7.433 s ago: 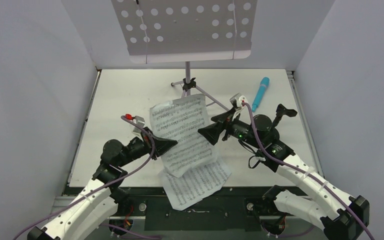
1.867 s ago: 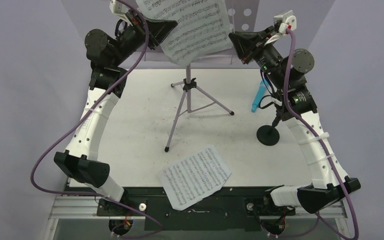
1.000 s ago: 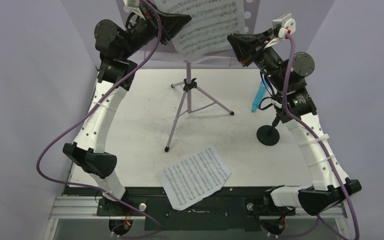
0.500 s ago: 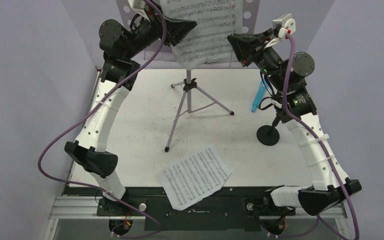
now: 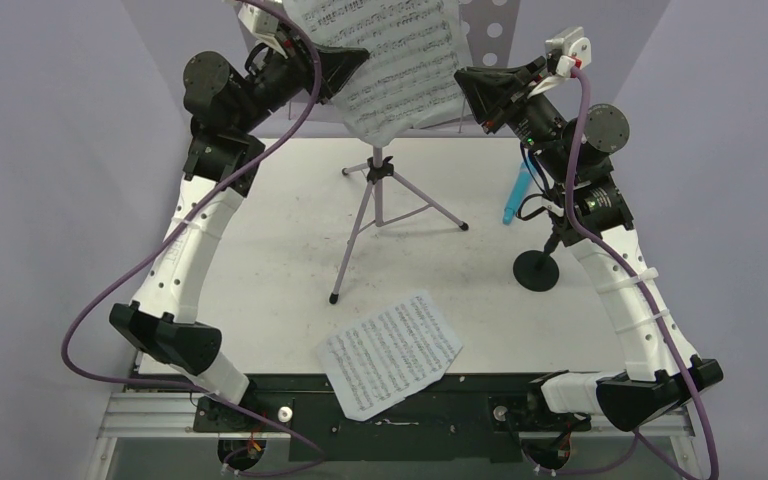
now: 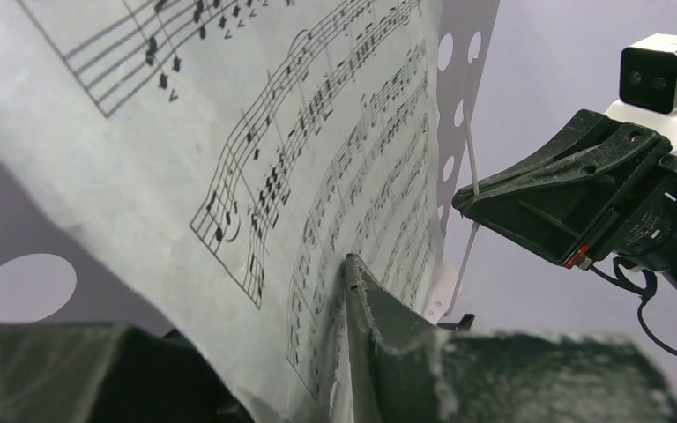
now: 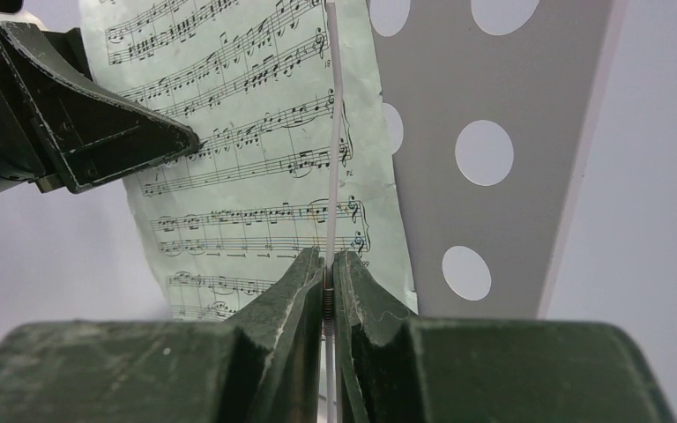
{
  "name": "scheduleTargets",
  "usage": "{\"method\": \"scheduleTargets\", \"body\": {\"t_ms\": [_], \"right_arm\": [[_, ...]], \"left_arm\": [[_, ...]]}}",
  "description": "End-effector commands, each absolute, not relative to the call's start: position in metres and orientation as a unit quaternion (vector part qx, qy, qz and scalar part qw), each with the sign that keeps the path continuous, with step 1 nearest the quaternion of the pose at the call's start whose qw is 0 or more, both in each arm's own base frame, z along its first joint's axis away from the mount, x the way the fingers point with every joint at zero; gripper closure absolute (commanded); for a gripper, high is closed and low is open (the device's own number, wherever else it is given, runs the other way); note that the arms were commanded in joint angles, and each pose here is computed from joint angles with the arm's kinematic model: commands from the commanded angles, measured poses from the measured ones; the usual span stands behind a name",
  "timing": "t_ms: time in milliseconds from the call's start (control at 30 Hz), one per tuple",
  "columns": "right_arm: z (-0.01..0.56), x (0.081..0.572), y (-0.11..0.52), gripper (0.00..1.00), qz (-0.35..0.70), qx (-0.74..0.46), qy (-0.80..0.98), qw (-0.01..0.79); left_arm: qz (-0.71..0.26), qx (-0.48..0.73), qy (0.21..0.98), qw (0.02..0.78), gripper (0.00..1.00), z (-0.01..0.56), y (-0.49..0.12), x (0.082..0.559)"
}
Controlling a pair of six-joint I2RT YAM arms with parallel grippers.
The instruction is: Set up the instrument practice props
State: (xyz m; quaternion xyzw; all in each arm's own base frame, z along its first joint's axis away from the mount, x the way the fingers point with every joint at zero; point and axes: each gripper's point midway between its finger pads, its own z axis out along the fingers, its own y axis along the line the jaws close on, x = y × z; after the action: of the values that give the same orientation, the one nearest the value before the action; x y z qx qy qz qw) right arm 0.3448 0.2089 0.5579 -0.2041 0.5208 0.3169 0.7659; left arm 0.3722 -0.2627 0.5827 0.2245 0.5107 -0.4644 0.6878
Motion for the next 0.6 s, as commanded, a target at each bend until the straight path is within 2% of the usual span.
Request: {"method": "scheduleTargets", "body": {"t_ms": [0,133,233,367,567], "right_arm": [[0.563,0.338,0.208,0.95,0.32,-0.21,0.509,0.771],[0.565,0.336,0.208,0.95,0.322,-0.211,0.507,0.771],[0.565,0.336,0.208,0.95,0.322,-0.211,0.507,0.771],[0.564,0.335,0.208,0.95,0.323,-0.212,0.508,0.77],[0.563,0.335,0.209,0.95,0.326,-0.213,0.507,0.769]], "left_arm": [[-0.457,0.24,0.485,0.706,0.83,0.603,-0.256,0.356],[-0.473,0.248,0.463,0.707,0.95,0.614,-0.26,0.351],[-0.488,0.255,0.451,0.702,1.0,0.622,-0.265,0.349],[-0.507,0.294,0.433,0.685,1.0,0.628,-0.279,0.338],[-0.485,0.315,0.432,0.692,1.0,0.628,-0.297,0.338]]}}
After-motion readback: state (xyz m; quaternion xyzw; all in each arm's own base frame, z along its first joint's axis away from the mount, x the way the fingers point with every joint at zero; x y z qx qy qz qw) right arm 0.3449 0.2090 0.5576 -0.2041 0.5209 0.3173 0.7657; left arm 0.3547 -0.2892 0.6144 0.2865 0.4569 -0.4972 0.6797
